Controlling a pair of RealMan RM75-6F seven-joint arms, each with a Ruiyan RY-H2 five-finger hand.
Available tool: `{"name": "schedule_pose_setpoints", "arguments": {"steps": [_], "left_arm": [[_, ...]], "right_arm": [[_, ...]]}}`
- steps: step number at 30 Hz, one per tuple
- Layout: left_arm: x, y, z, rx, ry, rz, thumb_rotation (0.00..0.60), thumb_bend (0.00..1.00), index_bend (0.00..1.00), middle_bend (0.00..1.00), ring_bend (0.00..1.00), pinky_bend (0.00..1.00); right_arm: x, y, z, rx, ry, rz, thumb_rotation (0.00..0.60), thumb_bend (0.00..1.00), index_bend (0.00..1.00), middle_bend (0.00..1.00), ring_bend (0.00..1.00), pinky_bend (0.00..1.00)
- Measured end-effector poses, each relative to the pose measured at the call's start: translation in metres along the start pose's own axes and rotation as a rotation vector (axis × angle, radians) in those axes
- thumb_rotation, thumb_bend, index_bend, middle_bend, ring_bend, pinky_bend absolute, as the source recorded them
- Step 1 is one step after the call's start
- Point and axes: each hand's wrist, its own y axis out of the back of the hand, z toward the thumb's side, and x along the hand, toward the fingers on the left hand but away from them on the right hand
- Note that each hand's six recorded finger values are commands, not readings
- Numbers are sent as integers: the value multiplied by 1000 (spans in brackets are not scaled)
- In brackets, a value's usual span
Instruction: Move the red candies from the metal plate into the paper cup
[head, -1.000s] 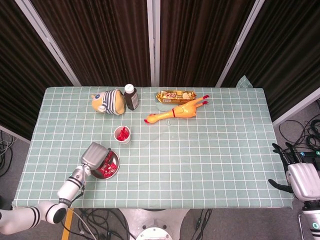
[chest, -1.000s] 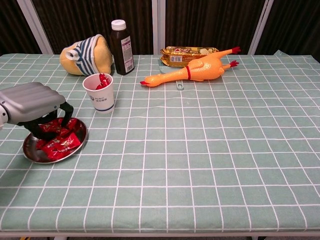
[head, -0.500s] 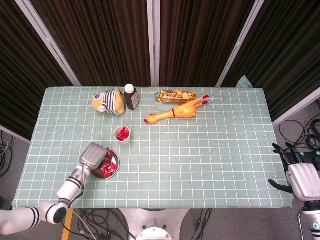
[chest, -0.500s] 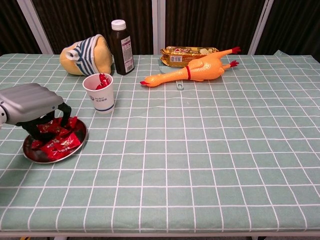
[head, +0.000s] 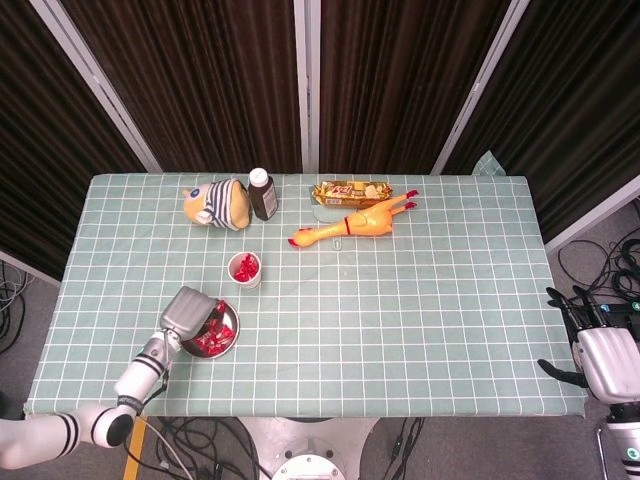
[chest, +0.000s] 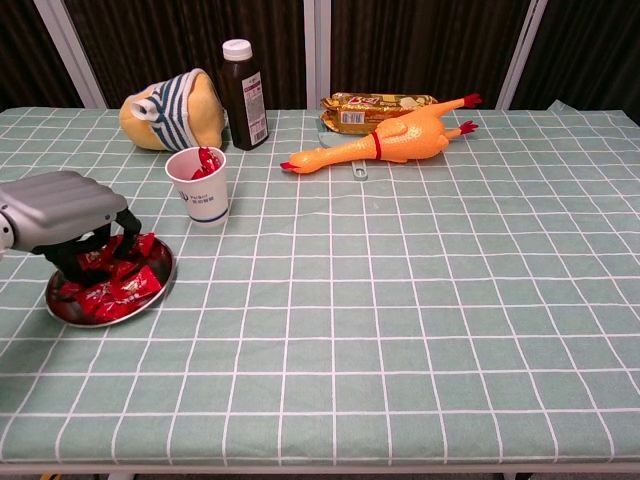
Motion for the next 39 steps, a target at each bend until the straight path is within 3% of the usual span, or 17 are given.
{"name": "schedule_pose_setpoints", "arguments": {"steps": [8,16,22,28,39], "left_arm": [[-8,21,-10,-132,11,46,600,315,643,1000,996,1000],[-6,89,-30,-260,19,194,600,314,640,1000,996,1000],[22,120,-29,-269,13,204,600,315,637,1000,996,1000],[49,128,-20,-240,20,166,600,315,634,1000,995,1000],[67,116,-8,-209,32,91,600,315,583,1000,993,1000]], "right_arm": [[0,1,0,2,1,-2,600,15,80,241,46,251],[-2,-1,-1,-2,3,3,600,14,80,240,45,251],[-3,-2,-2,-5,1,4,600,15,80,241,46,251],[-4,-3,-4,-7,-7,6,600,15,80,240,46,251],[-6,-4,-8,-11,-18,13,600,15,80,240,45,251]]}}
